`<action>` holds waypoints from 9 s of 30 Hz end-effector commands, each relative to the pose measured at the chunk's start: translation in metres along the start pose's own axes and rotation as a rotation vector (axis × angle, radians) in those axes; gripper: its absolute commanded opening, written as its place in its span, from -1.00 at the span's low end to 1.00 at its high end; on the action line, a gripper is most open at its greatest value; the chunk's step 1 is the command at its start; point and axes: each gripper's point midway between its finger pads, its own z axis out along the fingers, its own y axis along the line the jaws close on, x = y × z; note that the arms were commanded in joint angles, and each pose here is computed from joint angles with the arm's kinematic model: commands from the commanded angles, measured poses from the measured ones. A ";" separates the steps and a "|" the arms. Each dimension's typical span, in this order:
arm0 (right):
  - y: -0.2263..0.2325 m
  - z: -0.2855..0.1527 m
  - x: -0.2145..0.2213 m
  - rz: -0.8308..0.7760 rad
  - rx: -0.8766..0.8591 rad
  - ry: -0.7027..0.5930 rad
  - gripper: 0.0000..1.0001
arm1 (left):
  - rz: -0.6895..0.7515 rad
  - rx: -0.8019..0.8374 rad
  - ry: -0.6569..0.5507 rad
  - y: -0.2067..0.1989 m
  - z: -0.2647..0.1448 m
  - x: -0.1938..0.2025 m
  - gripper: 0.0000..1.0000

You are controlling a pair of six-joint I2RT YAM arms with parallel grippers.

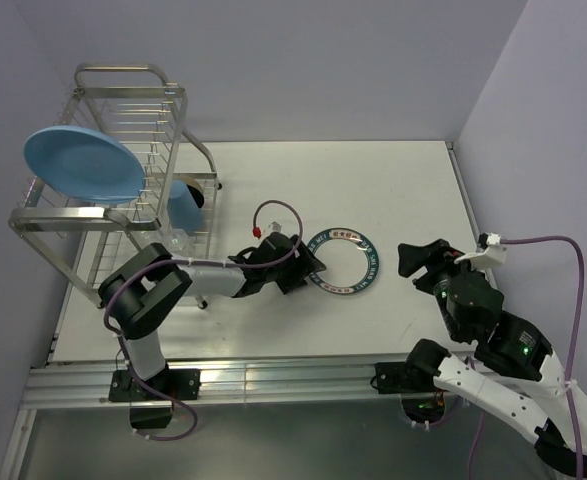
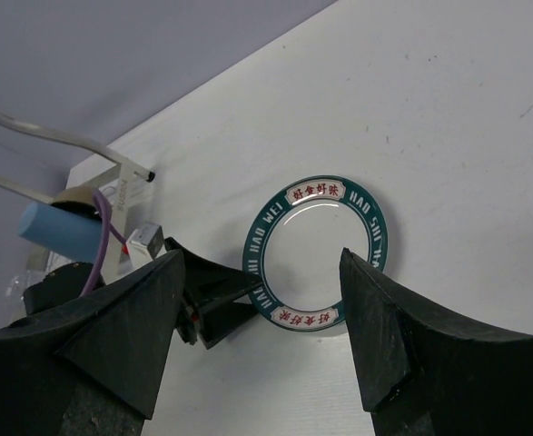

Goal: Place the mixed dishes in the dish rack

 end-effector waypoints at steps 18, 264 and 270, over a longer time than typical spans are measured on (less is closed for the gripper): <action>0.000 -0.009 -0.016 0.044 -0.027 -0.041 0.52 | -0.146 -0.038 -0.026 0.048 0.036 0.005 -0.11; 0.531 0.046 0.093 -0.725 -1.020 -0.303 -0.42 | 0.332 0.614 -1.388 -0.134 -0.696 -0.199 0.98; 0.534 0.044 0.088 -0.701 -1.022 -0.312 -0.19 | 0.330 0.614 -1.391 -0.132 -0.700 -0.199 0.98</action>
